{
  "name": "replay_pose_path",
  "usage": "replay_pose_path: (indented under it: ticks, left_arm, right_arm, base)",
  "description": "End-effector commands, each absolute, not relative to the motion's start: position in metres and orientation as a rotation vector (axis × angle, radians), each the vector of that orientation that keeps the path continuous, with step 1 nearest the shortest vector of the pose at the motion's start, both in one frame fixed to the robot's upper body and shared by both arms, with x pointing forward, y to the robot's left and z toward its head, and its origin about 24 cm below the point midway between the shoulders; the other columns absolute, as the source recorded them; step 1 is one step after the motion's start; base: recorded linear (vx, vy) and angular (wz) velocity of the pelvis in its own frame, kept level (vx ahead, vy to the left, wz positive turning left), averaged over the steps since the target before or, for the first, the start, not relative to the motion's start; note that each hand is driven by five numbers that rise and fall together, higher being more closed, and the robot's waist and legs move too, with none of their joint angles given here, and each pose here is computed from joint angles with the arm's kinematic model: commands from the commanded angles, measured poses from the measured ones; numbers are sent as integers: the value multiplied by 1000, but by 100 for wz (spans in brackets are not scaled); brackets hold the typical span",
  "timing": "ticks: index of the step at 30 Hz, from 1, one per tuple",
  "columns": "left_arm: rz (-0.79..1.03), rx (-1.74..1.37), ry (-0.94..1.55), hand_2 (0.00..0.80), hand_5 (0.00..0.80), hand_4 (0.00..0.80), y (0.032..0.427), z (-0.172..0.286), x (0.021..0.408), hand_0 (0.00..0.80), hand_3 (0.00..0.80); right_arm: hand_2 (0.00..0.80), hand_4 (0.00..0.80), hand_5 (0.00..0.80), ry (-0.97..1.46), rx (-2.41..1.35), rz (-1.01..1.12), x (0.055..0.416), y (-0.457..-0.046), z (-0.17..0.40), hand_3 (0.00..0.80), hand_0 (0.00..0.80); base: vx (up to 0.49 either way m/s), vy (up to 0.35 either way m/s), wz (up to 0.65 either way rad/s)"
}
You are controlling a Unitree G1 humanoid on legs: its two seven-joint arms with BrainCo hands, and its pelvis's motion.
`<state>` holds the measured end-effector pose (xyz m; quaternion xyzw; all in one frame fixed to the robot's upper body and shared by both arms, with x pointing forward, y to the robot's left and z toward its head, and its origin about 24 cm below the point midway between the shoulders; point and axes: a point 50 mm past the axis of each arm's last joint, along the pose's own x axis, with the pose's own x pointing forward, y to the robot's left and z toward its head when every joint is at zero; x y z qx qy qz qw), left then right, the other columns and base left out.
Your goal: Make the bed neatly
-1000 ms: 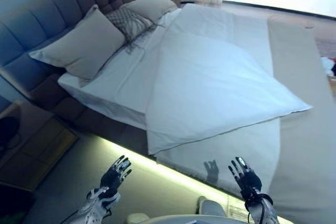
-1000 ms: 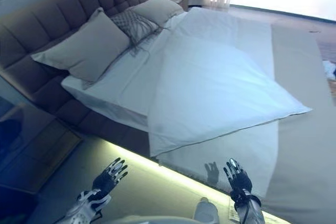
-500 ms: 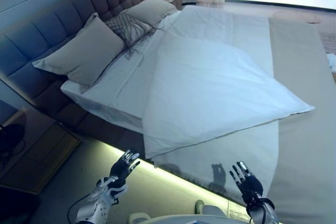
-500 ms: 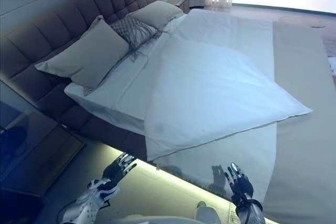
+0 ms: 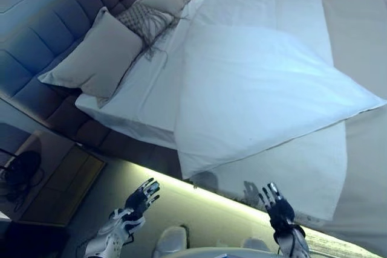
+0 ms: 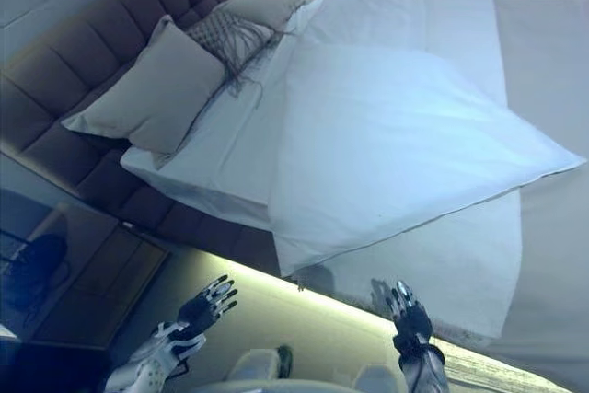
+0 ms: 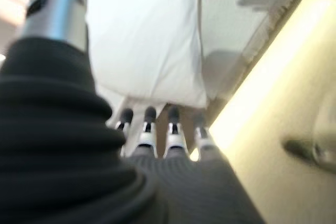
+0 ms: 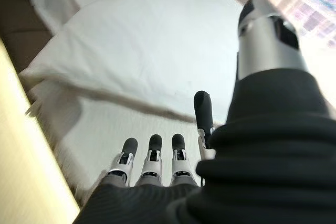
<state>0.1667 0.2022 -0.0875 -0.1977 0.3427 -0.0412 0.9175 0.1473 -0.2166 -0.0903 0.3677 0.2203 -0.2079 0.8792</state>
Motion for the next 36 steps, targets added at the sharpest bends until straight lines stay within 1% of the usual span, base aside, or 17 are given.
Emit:
replay_pose_path:
  ticks: [1, 3, 6, 10, 13, 19, 22, 26, 29, 33, 36]
  left_arm:
    - [-75, -344, 569, 0, 0, 0, 219, -64, 180, 0, 0]
    - [-67, -324, 552, 0, 0, 0, 222, -63, 183, 0, 0]
    - [-18, -327, 560, 0, 0, 0, 227, -66, 182, 0, 0]
    - [62, -363, 549, 0, 0, 0, 233, -68, 170, 0, 0]
    - [69, -356, 546, 0, 0, 0, 237, -69, 167, 0, 0]
    - [76, -323, 556, 0, 0, 0, 252, -63, 177, 0, 0]
    - [84, -303, 559, 0, 0, 0, 263, -61, 178, 0, 0]
    - [99, -289, 558, 0, 0, 0, 270, -60, 174, 0, 0]
    - [144, -384, 580, 0, 0, 0, 267, -66, 169, 0, 0]
    - [60, -418, 601, 0, 0, 0, 251, -72, 163, 0, 0]
    - [-3, -389, 599, 0, 0, 0, 240, -71, 163, 0, 0]
  right_arm:
    - [0, 0, 0, 401, 788, -325, 144, -190, -75, 0, 0]
    - [0, 0, 0, 384, 786, -320, 144, -186, -73, 0, 0]
    - [0, 0, 0, 383, 784, -318, 149, -188, -71, 0, 0]
    - [0, 0, 0, 371, 791, -293, 157, -192, -70, 0, 0]
    - [0, 0, 0, 350, 795, -333, 167, -201, -70, 0, 0]
    - [0, 0, 0, 375, 760, -470, 184, -223, -73, 0, 0]
    - [0, 0, 0, 416, 754, -529, 179, -232, -78, 0, 0]
    - [0, 0, 0, 493, 751, -595, 160, -248, -91, 0, 0]
    - [0, 0, 0, 524, 748, -609, 157, -255, -93, 0, 0]
    - [0, 0, 0, 503, 784, -629, 152, -263, -94, 0, 0]
    - [0, 0, 0, 431, 807, -661, 157, -279, -87, 0, 0]
  base:
    - [288, 313, -92]
    - [222, 267, -58]
    - [200, 184, 8]
    - [212, -85, -16]
    - [228, -283, -33]
    - [276, -341, 8]
    - [318, -339, 7]
    - [306, -410, 22]
    - [245, -357, 8]
    - [187, -170, 19]
    - [66, 147, 34]
